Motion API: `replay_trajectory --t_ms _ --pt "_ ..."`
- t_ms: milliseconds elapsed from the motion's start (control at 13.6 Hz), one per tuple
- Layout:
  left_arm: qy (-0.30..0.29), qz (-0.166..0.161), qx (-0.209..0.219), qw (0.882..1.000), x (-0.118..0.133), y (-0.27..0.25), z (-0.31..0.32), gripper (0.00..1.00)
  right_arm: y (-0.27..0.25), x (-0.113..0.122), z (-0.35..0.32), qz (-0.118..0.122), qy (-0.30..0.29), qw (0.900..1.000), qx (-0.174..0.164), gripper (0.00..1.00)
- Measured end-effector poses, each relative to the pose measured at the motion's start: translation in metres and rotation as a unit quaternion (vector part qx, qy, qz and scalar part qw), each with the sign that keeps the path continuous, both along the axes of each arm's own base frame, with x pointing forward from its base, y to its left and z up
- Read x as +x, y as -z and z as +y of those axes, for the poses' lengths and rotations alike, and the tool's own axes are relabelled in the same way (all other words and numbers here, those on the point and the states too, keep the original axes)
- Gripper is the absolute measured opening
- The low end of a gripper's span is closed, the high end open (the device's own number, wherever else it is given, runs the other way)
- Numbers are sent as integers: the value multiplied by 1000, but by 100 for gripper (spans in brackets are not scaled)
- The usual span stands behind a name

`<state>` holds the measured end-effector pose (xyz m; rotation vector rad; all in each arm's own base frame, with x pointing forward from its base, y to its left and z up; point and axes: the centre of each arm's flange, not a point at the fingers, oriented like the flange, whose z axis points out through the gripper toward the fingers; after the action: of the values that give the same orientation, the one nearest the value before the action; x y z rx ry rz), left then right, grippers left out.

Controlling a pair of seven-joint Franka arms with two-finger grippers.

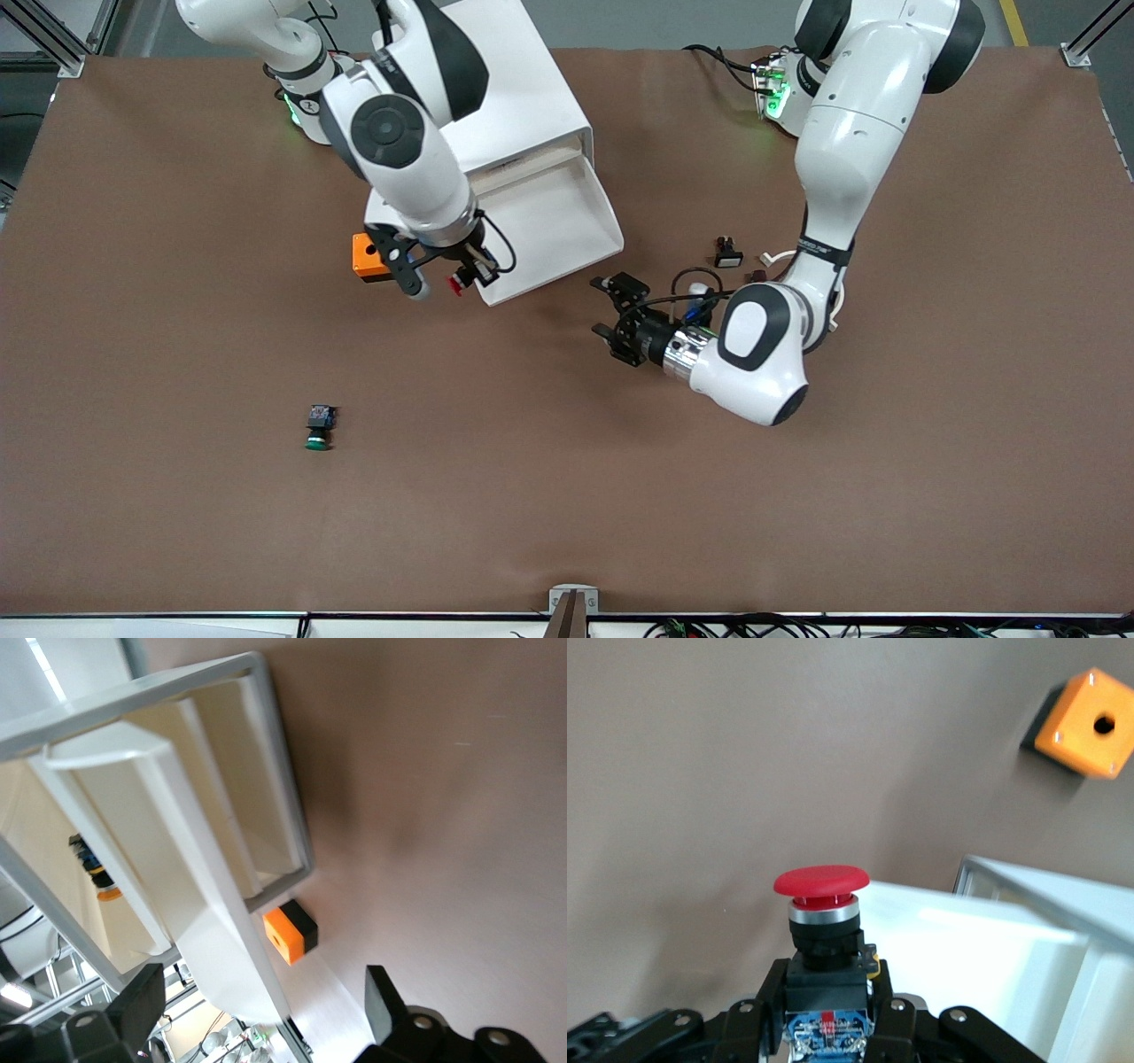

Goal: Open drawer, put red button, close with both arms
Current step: 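Lower the red button into the open drawer and open the right gripper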

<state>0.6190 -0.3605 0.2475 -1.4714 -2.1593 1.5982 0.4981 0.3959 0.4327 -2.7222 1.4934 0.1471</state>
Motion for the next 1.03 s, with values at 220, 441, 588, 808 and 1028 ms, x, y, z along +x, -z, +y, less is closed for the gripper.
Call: replay_trajectory --t_ms 220,441,588,808,1028 --pt "37 -88 -5 995 18 -14 34 100 28 -31 30 -4 35 999 -1 41" --pt "110 -185 2 977 28 -33 60 100 47 -51 48 2 56 998 -8 41" --pt "143 -251 -6 957 38 -53 74 100 57 -57 57 1 66 998 -9 41" --pt "170 -330 -20 928 54 -80 104 100 70 -66 68 3 76 997 -13 41" --pt "204 -387 -32 899 63 -102 129 100 85 -73 78 4 84 996 -18 41"
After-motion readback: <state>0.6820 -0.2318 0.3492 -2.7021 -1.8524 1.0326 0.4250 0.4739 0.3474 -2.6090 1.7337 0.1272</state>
